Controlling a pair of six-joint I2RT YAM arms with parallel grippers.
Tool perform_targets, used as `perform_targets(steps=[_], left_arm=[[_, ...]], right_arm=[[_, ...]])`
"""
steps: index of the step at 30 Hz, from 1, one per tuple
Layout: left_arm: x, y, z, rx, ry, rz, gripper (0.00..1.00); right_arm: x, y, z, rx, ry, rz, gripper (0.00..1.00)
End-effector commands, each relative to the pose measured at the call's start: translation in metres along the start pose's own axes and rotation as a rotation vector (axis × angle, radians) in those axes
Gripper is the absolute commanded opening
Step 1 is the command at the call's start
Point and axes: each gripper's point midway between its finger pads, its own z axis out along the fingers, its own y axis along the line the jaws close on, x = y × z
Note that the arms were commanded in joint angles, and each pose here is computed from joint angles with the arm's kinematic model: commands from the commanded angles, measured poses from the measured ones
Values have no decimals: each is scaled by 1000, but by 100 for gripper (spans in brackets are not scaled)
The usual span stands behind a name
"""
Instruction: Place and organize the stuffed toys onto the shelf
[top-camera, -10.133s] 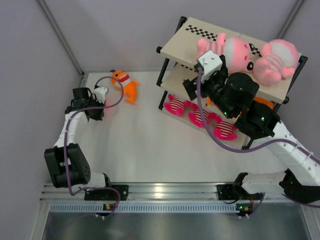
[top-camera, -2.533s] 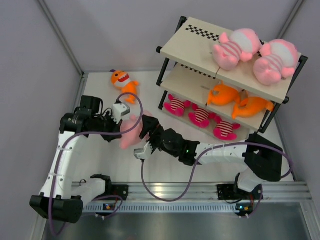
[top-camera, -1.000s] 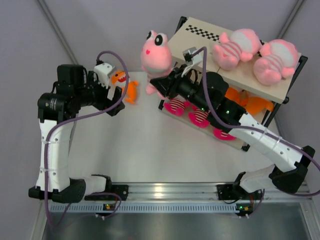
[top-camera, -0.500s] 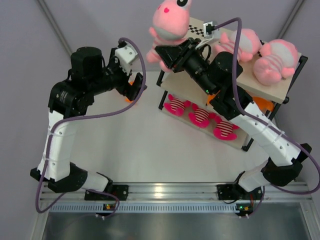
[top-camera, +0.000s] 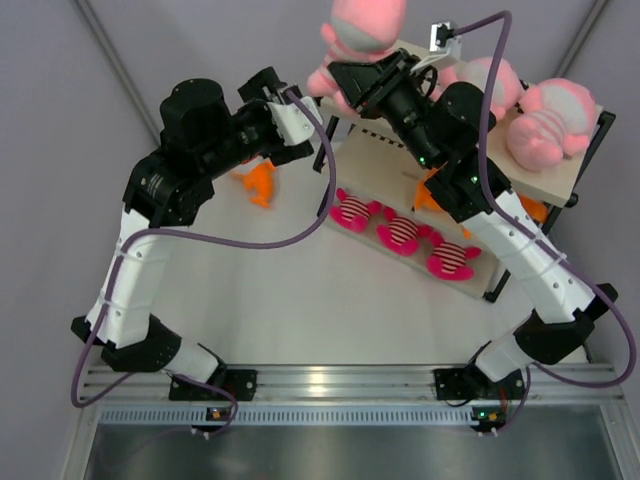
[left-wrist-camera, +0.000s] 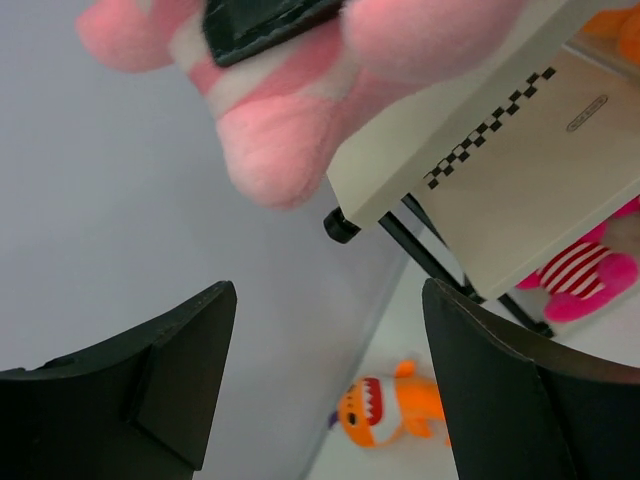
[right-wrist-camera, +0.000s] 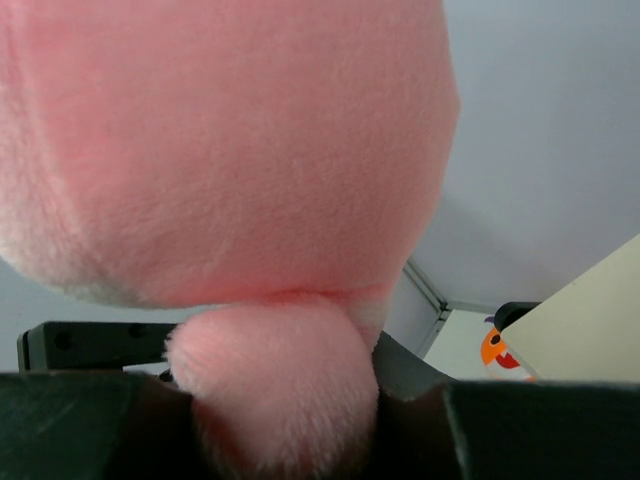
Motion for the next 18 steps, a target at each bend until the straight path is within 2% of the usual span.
perform_targets(steps=[1,3,4,6,10,18], left_arm=[[-19,0,-2,42,-111,388,80],[-34,3,-16,20,-179,576,79],[-24,-8,-8,45,-179,609,80],[-35,-1,-16,-16,-222,684,81],[-44,5,-14,-68,-260,734,77],[-54,5,-4,-68,-311,783,77]], right_arm=[[-28,19,3,-60,-74,43,0],[-27,18,4,-59,-78,53,0],[-24,16,5,-57,-74,55,0],[-23,15,6,-58,-75,66,0],[-14,14,7,-73,-58,81,0],[-17,13,-6,-85,-72,81,0]])
